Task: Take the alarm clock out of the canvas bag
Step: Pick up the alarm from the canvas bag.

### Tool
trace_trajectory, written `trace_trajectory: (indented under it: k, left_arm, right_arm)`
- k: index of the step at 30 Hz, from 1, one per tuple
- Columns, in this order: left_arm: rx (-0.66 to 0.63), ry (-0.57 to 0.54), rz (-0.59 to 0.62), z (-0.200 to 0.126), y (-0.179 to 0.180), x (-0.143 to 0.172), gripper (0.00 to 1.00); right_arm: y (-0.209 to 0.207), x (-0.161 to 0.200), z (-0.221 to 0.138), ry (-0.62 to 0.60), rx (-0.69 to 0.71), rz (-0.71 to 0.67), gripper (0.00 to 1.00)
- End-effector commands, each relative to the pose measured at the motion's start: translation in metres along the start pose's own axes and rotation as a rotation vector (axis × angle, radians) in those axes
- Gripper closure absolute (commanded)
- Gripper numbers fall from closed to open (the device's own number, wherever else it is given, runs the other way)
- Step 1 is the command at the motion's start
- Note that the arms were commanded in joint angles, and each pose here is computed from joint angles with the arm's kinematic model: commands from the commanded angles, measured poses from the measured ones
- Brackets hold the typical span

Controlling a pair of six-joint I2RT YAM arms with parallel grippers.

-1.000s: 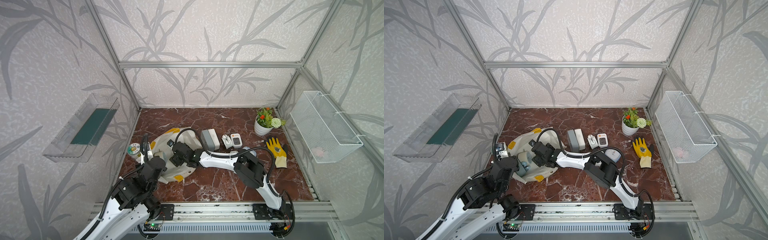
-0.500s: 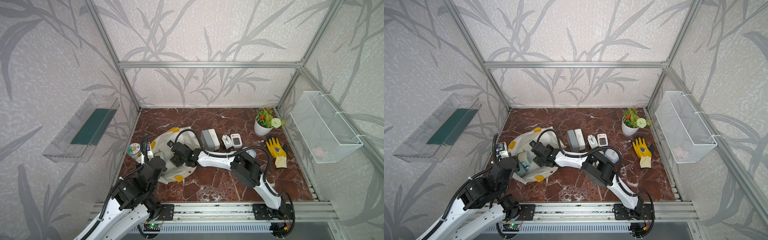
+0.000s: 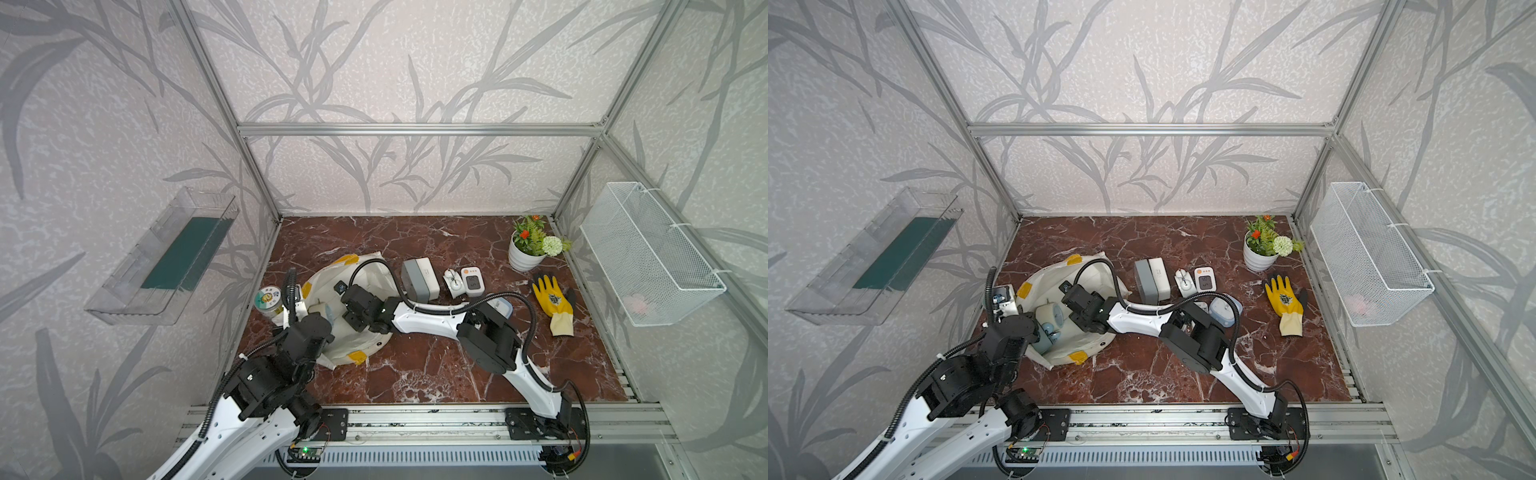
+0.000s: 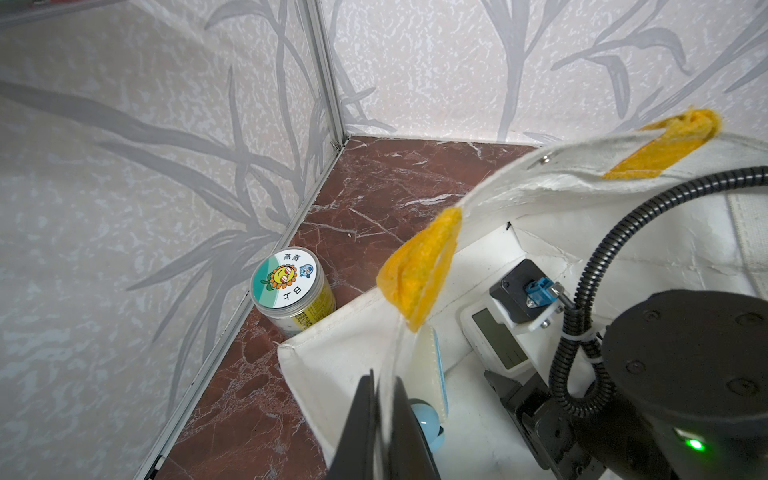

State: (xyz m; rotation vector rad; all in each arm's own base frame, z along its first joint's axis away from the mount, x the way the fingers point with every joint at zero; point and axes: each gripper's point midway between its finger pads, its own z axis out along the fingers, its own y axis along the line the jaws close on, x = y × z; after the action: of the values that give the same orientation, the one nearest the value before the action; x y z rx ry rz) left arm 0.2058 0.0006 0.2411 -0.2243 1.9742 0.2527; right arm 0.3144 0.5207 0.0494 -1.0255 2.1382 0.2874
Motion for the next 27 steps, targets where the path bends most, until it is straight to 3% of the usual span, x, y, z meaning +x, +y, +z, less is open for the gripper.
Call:
trace_trajectory:
  k: [1, 8, 27]
  left_arm:
    - [0.001, -0.014, -0.031, 0.001, -0.001, -0.002, 1.0]
    - [-0.002, -0.015, -0.033, 0.0, 0.0, -0.002, 1.0]
    - [-0.014, -0.015, -0.028, 0.001, 0.001, -0.004, 1.0]
  right_arm:
    - [-0.003, -0.005, -0.007, -0.016, -0.008, 0.01, 0.49]
    - [-0.004, -0.01, -0.015, -0.034, -0.007, 0.014, 0.64]
    - [-0.013, -0.02, -0.052, -0.095, -0.01, 0.04, 0.69]
